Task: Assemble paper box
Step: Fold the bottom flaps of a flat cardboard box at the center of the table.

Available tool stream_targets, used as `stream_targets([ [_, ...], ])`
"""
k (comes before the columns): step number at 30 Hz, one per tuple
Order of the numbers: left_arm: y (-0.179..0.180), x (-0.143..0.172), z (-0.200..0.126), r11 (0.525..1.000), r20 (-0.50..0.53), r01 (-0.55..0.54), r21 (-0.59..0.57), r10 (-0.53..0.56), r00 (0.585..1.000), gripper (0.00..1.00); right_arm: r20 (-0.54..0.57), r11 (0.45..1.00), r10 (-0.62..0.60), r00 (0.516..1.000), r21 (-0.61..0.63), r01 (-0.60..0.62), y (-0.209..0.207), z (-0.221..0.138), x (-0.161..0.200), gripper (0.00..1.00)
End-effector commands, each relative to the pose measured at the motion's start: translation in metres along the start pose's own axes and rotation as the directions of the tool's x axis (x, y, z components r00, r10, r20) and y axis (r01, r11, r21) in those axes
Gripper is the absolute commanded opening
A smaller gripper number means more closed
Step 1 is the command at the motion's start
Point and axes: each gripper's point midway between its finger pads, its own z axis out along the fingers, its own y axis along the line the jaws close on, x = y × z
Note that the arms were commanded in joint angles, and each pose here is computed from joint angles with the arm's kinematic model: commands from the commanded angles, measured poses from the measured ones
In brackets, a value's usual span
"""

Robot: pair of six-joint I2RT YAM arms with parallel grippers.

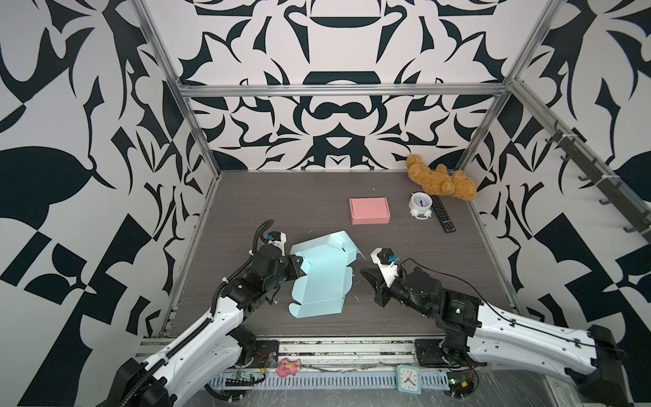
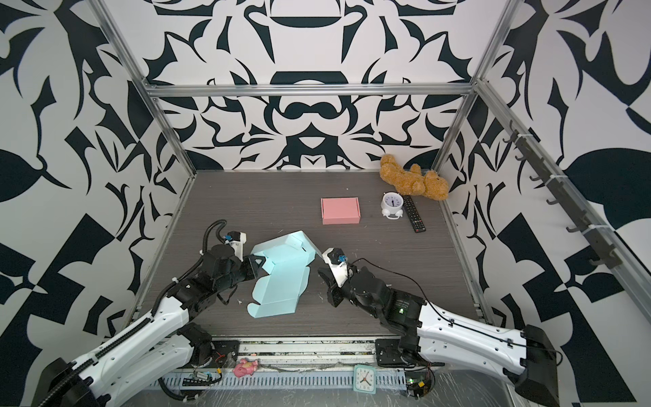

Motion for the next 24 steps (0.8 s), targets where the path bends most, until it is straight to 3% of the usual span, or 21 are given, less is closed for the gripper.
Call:
stream_targets([
  [1, -0.013, 0.000, -0.005, 0.997, -0.005, 0.028, 0.071, -0.027, 1.000, 0.05, 0.129, 0.995, 0.076, 0.989, -0.071, -0.068, 0.012, -0.004, -0.030, 0.00],
  [24, -0.025, 0.004, -0.005, 0.990, -0.033, 0.020, 0.138, -0.016, 0.999, 0.04, 0.220, 0.993, 0.121, 0.968, -0.033, -0.117, 0.006, 0.000, -0.052, 0.00],
])
